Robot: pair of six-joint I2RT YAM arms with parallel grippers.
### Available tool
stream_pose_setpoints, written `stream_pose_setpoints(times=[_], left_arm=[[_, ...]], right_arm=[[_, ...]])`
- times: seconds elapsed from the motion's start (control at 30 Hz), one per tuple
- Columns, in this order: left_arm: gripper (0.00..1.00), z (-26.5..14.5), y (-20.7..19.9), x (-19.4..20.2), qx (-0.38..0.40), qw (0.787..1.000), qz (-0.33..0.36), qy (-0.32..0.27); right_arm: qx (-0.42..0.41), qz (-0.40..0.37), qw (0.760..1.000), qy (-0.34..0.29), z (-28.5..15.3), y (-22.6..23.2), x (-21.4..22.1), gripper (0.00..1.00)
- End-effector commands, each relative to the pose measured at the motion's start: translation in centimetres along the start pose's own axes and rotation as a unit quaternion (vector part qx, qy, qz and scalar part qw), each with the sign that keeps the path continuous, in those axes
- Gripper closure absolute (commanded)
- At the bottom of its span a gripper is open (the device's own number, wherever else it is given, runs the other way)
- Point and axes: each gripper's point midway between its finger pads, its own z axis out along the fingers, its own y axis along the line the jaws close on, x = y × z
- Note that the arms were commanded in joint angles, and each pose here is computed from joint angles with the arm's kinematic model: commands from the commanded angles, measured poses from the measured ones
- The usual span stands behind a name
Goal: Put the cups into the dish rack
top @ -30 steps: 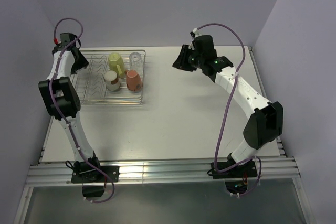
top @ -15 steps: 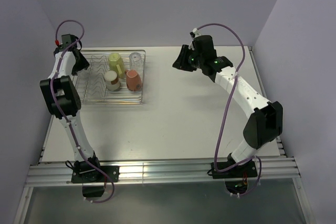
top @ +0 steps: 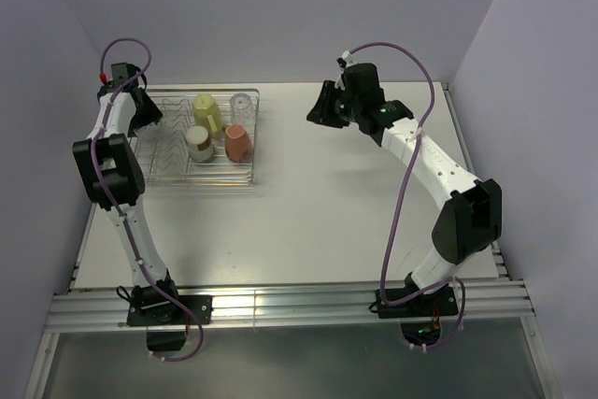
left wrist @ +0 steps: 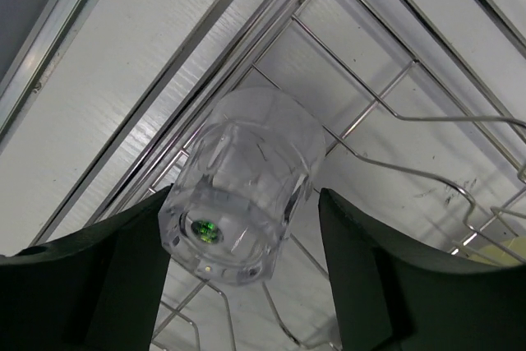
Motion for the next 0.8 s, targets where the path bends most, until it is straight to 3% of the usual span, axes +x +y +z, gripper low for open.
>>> stream_pose_setpoints(times=[0.0, 0.2, 0.77], left_arm=[[0.25, 0.0, 0.2, -0.4, -0.005, 1.000, -0.005, -0.004], [0.22, -0.2, 0.2, -0.6, -0.003, 1.000, -0.006, -0.006], [0.25, -1.7, -1.1, -2.7, 0.020, 0.999, -0.018, -0.029]], right_arm=[[-0.005, -0.009, 1.000, -0.007, -0.2, 0.1, -0.7, 0.64], [-0.006, -0.009, 1.000, -0.005, -0.1, 0.1, -0.6, 0.64], [-0.008, -0.010, 1.000, -0.007, -0.3, 0.1, -0.6, 0.64]])
